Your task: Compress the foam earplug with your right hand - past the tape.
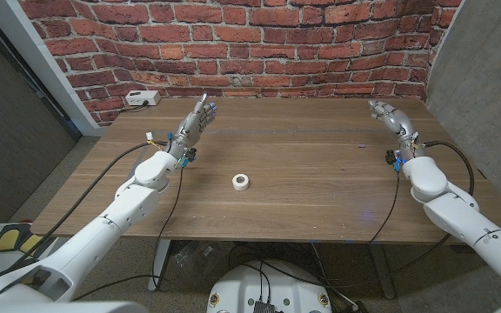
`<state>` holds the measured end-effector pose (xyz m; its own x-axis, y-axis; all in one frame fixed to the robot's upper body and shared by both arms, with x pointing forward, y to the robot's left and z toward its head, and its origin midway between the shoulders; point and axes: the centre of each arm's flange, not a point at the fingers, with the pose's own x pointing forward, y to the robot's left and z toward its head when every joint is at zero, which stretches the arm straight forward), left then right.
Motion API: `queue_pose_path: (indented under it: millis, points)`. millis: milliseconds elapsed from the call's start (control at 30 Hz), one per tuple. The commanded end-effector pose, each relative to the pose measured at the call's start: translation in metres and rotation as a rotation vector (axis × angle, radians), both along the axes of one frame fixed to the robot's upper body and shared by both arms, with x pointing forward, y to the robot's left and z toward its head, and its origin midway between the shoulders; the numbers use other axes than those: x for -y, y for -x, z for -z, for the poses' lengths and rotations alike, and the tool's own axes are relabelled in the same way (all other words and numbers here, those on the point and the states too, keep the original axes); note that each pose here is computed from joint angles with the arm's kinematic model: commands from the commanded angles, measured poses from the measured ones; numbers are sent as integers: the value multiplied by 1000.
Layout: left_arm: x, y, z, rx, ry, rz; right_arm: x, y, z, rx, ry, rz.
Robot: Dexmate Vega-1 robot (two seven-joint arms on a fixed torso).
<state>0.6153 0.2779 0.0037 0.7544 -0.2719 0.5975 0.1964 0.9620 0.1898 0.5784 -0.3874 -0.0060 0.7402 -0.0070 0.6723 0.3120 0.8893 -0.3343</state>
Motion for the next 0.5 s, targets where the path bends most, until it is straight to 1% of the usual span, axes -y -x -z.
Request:
queue_pose_path:
  millis: [33,267,500]
  points:
    - [2,4,5,-7,2,-10,4,-4,5,-16,116,110]
    - [2,7,4,-6,-5,-14,3,-7,10,-6,164,182]
    - [3,7,4,-1,-8,-16,3,-5,13,8,213,272]
